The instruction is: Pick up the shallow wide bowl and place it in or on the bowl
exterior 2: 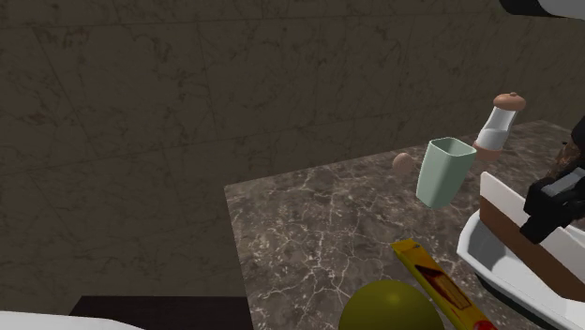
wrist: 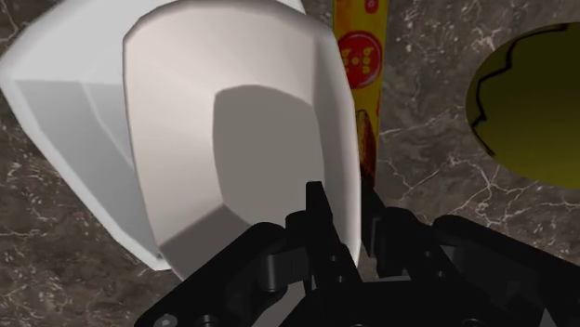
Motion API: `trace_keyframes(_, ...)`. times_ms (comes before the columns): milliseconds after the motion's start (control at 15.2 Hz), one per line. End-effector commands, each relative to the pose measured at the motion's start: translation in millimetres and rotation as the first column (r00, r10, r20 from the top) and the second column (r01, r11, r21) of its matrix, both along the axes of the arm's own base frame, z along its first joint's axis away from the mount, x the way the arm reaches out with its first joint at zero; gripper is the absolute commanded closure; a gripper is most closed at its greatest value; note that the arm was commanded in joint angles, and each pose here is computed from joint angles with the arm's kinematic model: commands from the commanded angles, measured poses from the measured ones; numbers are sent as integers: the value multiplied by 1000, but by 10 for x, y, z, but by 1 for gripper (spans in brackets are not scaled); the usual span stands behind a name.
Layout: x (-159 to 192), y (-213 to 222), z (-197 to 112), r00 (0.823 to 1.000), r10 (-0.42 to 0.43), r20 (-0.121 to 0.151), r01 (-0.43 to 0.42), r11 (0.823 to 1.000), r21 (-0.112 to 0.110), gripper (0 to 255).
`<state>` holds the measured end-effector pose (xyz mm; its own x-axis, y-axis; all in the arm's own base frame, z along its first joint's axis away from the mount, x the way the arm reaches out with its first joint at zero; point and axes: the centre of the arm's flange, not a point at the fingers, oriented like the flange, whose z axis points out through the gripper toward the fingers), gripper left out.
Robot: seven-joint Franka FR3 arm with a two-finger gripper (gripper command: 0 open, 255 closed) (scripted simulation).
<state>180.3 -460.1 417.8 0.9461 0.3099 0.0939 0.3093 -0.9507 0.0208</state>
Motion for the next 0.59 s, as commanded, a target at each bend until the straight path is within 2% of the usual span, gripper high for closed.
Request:
trace_keyframes(0,1,5,-107,1000,0,1,0,1000,-2,255)
trace_keyframes(528,1,5,-475,1000,0,1,0,1000,-2,255)
